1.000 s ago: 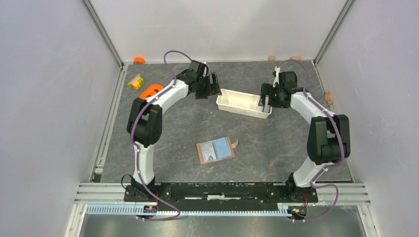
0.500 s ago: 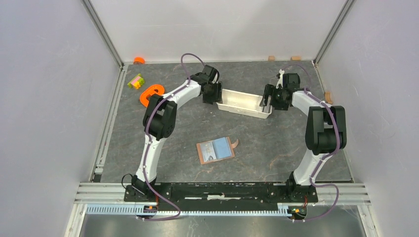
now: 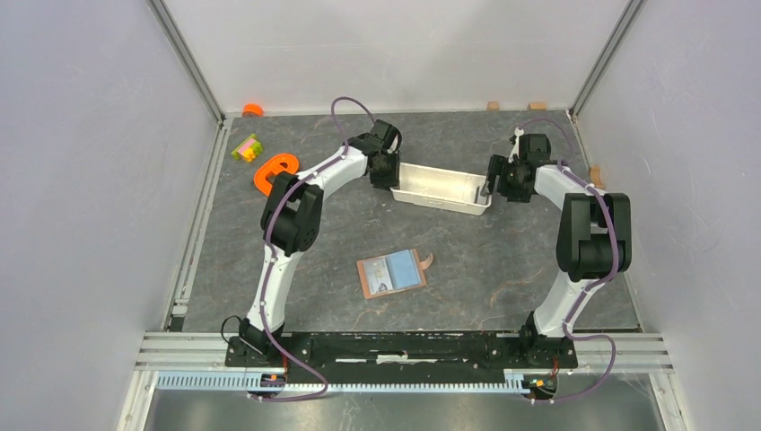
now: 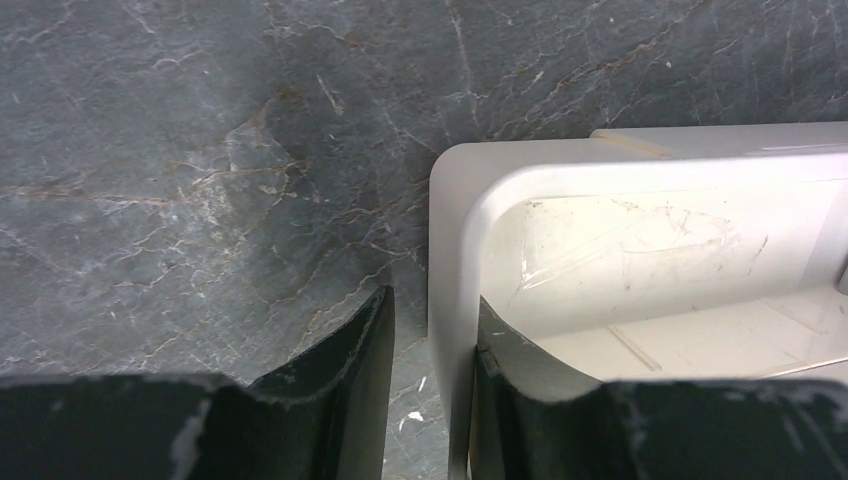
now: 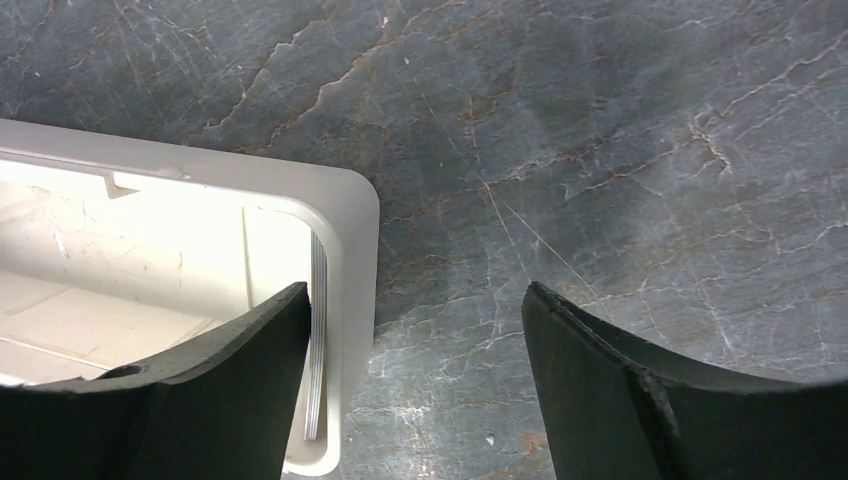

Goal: Put the credit cards into the card holder
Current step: Pick up the credit card from the storage box.

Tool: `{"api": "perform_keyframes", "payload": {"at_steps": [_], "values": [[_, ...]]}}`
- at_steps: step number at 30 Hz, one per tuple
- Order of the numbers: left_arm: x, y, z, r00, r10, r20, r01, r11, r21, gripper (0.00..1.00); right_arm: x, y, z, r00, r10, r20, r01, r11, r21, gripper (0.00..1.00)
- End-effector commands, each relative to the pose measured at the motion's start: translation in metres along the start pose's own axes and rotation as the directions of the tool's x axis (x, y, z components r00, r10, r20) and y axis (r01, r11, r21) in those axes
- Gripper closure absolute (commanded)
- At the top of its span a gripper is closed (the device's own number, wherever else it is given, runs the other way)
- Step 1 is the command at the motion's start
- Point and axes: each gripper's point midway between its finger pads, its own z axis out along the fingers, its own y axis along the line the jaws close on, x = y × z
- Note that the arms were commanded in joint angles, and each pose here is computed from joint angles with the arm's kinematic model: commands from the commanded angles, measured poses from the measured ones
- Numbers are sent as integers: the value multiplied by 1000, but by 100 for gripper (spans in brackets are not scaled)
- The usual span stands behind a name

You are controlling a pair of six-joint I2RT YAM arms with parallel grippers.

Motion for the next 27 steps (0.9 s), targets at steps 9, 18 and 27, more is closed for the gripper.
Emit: {"api": "perform_keyframes", "payload": {"at_steps": [9,18,27], "values": [[-17,5,-16,998,36,54,-34,999,-38,67,-20,-22,-32,998,-21,62,14,995,101,26],[-15,3,-15,998,38,50,-37,999,-33,67,-18,-15,-34,998,-22,59,19,998,60,52],[-14,2,-16,998,39,46,-37,999,-30,67,-23,-8,-40,997,-27,76,25,999,26,70]]}}
